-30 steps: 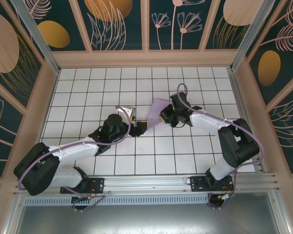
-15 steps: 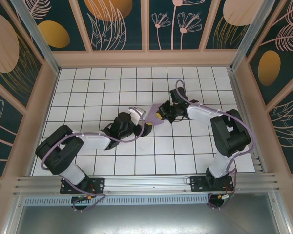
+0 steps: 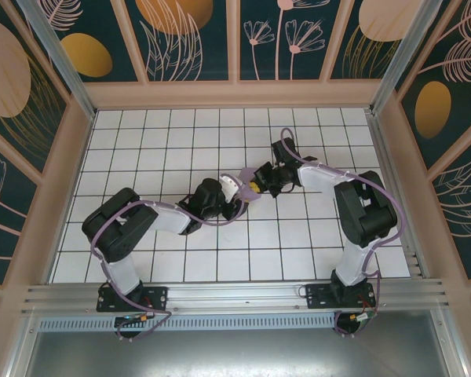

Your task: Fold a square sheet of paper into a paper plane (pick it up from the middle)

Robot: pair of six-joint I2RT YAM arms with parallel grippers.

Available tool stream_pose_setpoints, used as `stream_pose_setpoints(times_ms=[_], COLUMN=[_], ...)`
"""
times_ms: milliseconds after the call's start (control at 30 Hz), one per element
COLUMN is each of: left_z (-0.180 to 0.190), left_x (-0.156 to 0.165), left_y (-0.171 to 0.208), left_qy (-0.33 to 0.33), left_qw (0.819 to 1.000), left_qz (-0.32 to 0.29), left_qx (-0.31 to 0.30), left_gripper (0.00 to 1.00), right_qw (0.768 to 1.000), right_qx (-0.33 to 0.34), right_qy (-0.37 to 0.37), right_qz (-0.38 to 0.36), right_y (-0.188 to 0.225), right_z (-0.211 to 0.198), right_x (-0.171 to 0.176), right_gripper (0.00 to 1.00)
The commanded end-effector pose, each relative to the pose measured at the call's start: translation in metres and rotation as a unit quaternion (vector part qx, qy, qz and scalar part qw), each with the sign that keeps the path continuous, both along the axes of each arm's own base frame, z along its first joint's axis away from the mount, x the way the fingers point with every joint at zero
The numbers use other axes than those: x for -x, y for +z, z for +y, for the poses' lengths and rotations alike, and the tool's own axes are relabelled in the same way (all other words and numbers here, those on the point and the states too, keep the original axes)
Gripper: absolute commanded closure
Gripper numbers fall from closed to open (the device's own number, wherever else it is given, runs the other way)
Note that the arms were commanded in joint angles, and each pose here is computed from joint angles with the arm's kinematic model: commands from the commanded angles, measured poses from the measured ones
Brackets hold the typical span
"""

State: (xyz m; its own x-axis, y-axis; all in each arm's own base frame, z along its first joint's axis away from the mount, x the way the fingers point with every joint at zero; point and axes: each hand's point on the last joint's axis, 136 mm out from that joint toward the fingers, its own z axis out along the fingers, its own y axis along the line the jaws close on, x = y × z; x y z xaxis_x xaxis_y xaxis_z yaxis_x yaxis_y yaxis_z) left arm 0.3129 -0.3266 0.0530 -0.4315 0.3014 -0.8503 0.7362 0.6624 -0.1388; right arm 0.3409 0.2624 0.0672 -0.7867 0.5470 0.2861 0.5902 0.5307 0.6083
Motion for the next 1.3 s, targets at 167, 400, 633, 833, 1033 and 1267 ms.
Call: stream_pose_setpoints(times_ms=[167, 400, 633, 833, 1033, 1267], left_z=[-0.005, -0.007, -0.009, -0.005, -0.004, -0.006], left_x=[-0.020, -0.019, -0.013, -0.010, -0.008, -0.010], left_y=[0.005, 0.000, -0.003, 0.004, 0.019, 0.024], left_qy=[0.022, 0.014, 0.012, 0.050, 0.087, 0.100], left_qw=[0.999, 0.999, 1.000, 0.996, 0.982, 0.972], left_qz=[-0.033, -0.028, -0.004, 0.030, 0.067, 0.083], left_qx=[-0.007, -0.008, 0.011, 0.071, 0.157, 0.194], left_gripper=[0.69, 0.81, 0.85, 0.87, 0.88, 0.88], right_qw=[1.000, 0.999, 0.998, 0.988, 0.968, 0.964], right_qx=[-0.009, -0.001, 0.016, 0.031, 0.020, 0.001], right_qy=[0.024, 0.036, 0.042, 0.066, 0.098, 0.128], right_qz=[0.009, 0.000, -0.037, -0.133, -0.231, -0.232], right_y=[0.001, 0.004, 0.016, 0.035, 0.057, 0.040], right_z=[0.003, 0.002, -0.011, -0.029, -0.032, -0.025], right_x=[-0.001, -0.006, -0.020, -0.035, -0.031, -0.015], right_gripper=[0.83, 0.67, 0.42, 0.38, 0.36, 0.36])
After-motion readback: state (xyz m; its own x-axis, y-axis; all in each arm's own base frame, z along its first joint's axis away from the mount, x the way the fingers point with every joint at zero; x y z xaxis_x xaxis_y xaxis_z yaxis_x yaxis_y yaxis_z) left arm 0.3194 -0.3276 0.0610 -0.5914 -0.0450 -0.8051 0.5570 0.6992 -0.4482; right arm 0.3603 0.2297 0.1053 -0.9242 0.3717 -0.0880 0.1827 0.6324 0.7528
